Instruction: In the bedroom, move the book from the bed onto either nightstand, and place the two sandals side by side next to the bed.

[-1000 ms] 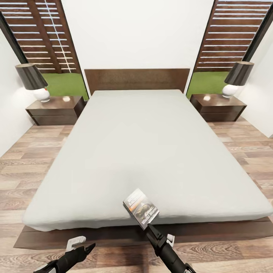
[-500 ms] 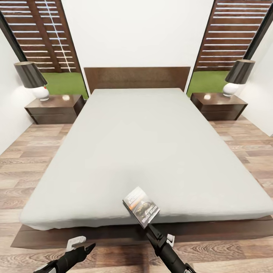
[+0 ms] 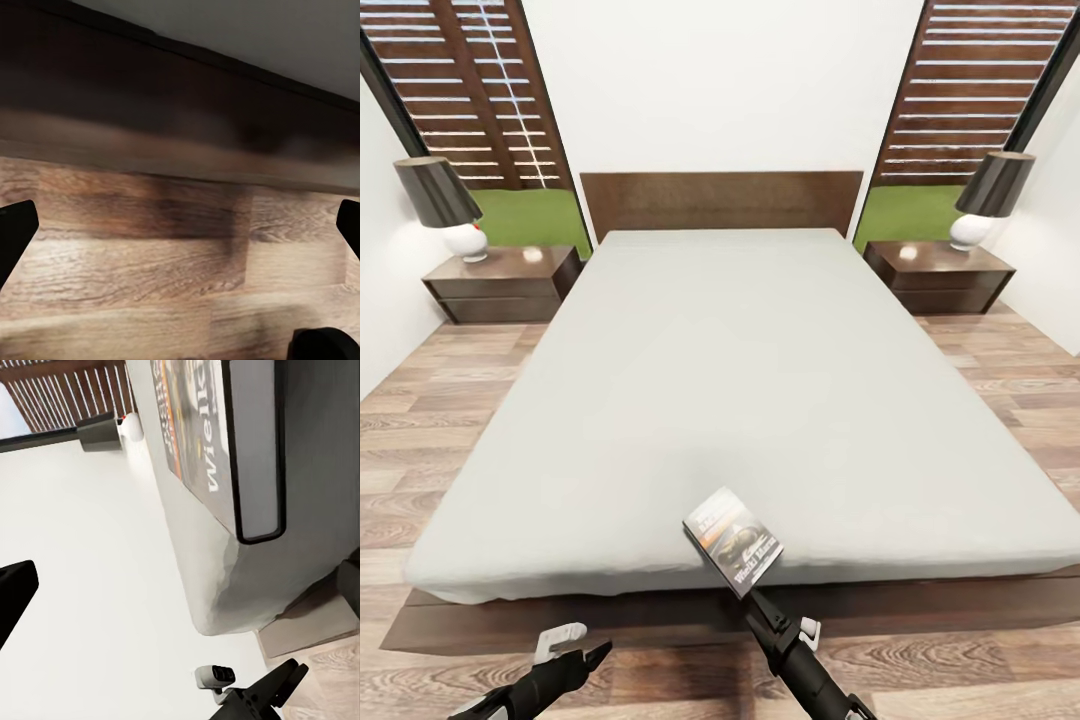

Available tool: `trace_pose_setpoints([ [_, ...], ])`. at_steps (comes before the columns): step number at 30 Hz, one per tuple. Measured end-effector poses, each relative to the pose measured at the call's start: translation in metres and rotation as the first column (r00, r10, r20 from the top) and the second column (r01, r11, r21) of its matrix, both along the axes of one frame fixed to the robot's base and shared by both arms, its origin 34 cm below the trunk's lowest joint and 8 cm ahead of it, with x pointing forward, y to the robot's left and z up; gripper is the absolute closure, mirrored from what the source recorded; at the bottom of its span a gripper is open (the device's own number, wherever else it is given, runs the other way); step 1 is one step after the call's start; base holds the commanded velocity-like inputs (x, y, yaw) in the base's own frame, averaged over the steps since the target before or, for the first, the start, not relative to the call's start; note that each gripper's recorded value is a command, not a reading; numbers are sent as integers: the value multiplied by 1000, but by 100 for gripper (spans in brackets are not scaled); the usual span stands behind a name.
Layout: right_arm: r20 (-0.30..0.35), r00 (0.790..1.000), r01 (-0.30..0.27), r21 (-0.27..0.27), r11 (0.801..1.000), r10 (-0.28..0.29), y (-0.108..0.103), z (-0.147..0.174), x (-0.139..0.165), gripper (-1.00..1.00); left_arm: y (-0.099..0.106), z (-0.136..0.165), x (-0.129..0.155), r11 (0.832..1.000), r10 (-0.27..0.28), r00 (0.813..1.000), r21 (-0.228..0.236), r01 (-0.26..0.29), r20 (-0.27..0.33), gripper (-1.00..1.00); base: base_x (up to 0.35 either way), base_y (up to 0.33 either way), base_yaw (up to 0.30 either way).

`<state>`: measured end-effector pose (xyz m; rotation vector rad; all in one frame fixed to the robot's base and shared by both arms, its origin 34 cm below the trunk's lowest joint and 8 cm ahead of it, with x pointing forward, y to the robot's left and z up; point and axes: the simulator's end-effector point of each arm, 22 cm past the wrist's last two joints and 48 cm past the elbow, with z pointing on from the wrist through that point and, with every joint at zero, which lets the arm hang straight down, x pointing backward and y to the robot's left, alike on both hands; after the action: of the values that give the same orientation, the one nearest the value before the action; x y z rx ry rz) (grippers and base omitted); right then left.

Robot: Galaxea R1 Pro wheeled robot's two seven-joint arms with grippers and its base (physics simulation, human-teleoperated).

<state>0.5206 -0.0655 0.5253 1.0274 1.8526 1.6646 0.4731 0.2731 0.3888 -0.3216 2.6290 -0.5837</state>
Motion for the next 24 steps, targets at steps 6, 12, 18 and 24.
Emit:
trace_pose_setpoints([
  [6,0,1000,0,0,1000,0,0,-10,-1,-100,0,-10,-1,1000,1,1000,0,-1,1,-100,0,0,0],
  [12,0,1000,0,0,1000,0,0,-10,-1,-100,1,-10,-1,1000,1,1000,1,-1,0,-100,0,0,0],
  [18,0,1000,0,0,1000,0,0,-10,-1,-100,1,-9,-1,1000,2,1000,1,-2,1,-100,0,0,0],
  [24,0,1000,0,0,1000,0,0,-10,-1,-100,1,-9,-1,1000,2,1000,1,-2,1,-100,24,0,0],
])
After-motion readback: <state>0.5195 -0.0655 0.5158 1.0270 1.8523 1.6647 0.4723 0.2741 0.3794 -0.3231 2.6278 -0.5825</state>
